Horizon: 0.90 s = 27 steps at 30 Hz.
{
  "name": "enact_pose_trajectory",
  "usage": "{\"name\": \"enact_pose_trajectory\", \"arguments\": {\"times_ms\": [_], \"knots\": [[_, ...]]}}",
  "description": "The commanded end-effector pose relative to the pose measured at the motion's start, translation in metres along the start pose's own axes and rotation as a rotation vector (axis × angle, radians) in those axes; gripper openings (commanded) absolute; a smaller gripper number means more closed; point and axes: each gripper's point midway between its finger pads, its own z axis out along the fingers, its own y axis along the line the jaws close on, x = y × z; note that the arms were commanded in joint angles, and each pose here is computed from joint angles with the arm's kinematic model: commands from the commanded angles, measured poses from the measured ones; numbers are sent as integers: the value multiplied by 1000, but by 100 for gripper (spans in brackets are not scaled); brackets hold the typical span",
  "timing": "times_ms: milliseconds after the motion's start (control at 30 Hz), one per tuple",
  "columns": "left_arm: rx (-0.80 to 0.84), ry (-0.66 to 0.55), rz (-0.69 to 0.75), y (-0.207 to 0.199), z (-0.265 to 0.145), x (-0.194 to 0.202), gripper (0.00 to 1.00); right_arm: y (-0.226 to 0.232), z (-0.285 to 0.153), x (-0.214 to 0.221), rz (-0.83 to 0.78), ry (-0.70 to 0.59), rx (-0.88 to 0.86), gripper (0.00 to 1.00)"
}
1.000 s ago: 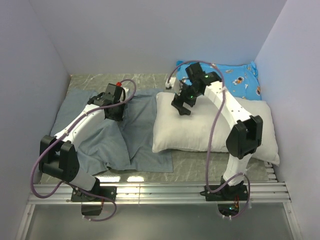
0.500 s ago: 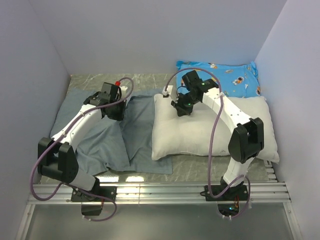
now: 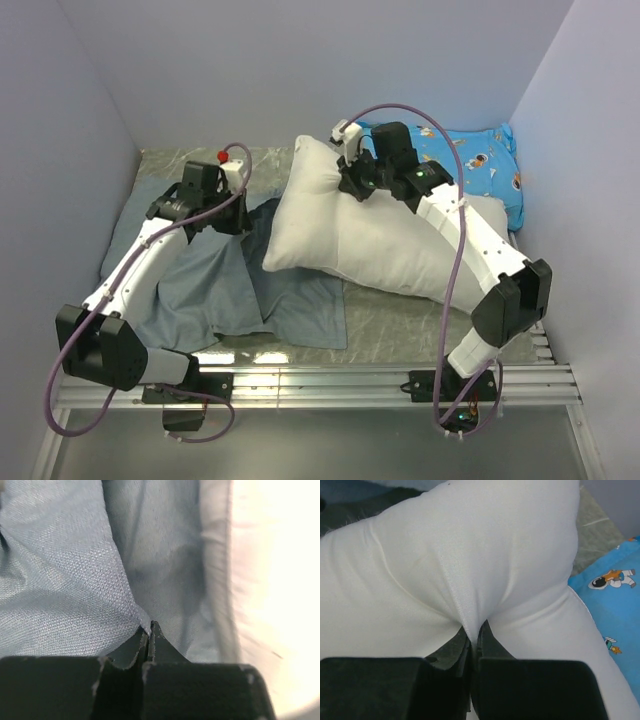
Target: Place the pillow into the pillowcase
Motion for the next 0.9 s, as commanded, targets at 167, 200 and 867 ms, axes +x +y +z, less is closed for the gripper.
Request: {"name": "enact_pose_trajectory", "arguments": {"times_ms": [167, 200, 867], "knots": [[84, -140, -81, -13, -17, -31, 0, 7, 24, -47, 152, -204, 332, 0], [86, -151, -82, -14, -18, -33, 0, 9, 26, -44, 153, -202, 355, 0], [-16, -289, -258, 5, -22, -43, 1, 220, 24, 94, -90, 150, -686, 0]]}}
